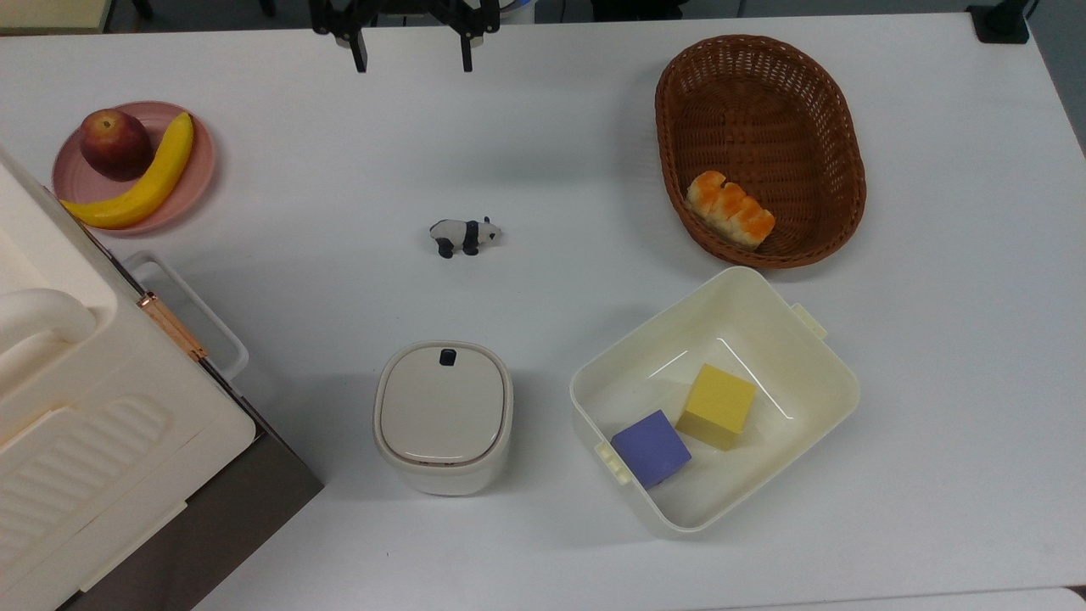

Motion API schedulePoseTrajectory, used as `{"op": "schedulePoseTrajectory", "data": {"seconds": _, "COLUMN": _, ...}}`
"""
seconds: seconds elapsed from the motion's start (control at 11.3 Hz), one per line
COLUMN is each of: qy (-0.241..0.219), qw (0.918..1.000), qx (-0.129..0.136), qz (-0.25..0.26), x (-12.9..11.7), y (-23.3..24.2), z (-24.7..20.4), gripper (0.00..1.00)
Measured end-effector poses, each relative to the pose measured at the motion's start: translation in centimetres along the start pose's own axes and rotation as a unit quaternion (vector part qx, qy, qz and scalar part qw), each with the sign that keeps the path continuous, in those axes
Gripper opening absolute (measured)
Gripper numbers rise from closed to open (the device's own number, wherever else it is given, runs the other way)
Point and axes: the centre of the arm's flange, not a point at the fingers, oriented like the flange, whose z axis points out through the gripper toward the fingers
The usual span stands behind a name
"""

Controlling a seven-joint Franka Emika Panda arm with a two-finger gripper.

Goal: Slide the drawer open
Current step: 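Move the gripper from above the white bin toward the wooden drawer unit, then lower the open gripper to the drawer front handle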

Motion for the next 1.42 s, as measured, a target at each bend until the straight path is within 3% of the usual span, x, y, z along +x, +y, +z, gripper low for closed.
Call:
{"op": "schedulePoseTrajectory", "data": {"seconds": 0.18, "qy": -0.005, "qw": 0.9925, "qx": -0.006, "qz": -0.122, "x": 0.1, "y": 1.7, "z": 0.6, "gripper": 1.00}}
{"op": "schedulePoseTrajectory", "data": {"seconds": 0.27, "qy": -0.011, "qw": 0.9800, "qx": -0.014, "qz": -0.198, "x": 0.0, "y": 3.3, "z": 1.0, "gripper": 1.00}}
{"op": "schedulePoseTrajectory", "data": {"seconds": 0.36, "qy": -0.019, "qw": 0.9617, "qx": -0.016, "qz": -0.273, "x": -0.2, "y": 5.3, "z": 1.5, "gripper": 1.00}}
{"op": "schedulePoseTrajectory", "data": {"seconds": 0.44, "qy": -0.020, "qw": 0.9535, "qx": -0.029, "qz": -0.299, "x": 0.0, "y": 6.8, "z": 1.9, "gripper": 1.00}}
{"op": "schedulePoseTrajectory", "data": {"seconds": 0.53, "qy": -0.012, "qw": 0.9487, "qx": -0.052, "qz": -0.312, "x": 0.7, "y": 8.2, "z": 2.4, "gripper": 1.00}}
{"op": "schedulePoseTrajectory", "data": {"seconds": 0.8, "qy": 0.023, "qw": 0.9462, "qx": -0.098, "qz": -0.308, "x": 3.4, "y": 11.6, "z": 6.1, "gripper": 1.00}}
{"op": "schedulePoseTrajectory", "data": {"seconds": 1.42, "qy": 0.090, "qw": 0.9415, "qx": -0.142, "qz": -0.292, "x": 6.2, "y": 16.4, "z": 10.9, "gripper": 1.00}}
